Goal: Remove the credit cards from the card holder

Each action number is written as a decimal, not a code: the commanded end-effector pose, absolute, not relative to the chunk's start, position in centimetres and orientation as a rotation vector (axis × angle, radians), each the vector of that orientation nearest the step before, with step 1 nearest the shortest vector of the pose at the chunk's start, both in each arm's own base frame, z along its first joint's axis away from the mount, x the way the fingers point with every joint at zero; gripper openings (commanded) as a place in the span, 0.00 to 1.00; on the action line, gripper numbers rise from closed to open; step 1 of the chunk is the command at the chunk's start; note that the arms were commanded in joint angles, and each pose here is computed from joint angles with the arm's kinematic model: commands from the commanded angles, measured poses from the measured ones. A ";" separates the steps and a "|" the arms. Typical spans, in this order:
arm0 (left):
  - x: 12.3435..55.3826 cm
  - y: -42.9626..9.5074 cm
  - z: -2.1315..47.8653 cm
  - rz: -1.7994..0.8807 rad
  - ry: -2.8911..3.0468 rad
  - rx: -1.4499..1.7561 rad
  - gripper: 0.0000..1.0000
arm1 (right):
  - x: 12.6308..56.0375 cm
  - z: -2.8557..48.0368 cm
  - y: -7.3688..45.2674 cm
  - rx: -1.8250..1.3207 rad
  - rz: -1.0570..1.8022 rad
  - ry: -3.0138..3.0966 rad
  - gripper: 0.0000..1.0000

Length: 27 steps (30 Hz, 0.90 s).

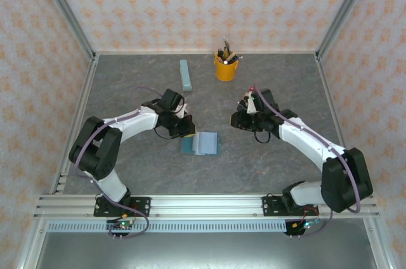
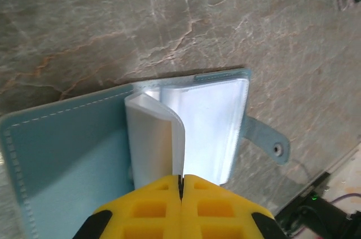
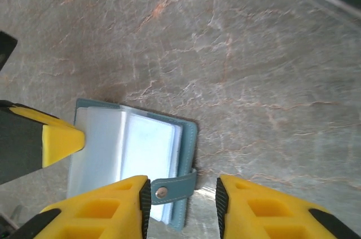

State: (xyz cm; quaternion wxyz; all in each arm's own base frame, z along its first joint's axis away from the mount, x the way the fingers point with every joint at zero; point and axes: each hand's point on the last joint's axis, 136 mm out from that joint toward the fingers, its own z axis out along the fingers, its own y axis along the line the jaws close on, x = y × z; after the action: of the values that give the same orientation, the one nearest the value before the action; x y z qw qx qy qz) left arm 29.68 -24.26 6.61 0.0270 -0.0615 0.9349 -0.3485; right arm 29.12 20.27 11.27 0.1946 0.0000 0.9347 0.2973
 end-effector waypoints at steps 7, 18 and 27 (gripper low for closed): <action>30.6 -24.8 6.2 -1.115 2.874 -0.227 0.00 | 30.7 11.7 21.5 0.092 0.918 2.546 0.35; 32.1 -17.8 7.9 -0.783 2.847 -0.369 0.08 | 32.7 15.9 13.6 0.358 0.455 2.332 0.58; 33.7 -11.1 12.3 -0.442 2.742 -0.387 0.74 | 32.1 19.5 6.8 0.467 0.148 2.125 0.85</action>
State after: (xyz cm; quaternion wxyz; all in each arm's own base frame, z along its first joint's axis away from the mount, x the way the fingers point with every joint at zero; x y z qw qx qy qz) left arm 33.26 -14.50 9.69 0.1223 -0.1307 0.9602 -0.2144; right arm 32.57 10.87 18.98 0.4242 0.1595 0.8795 0.1451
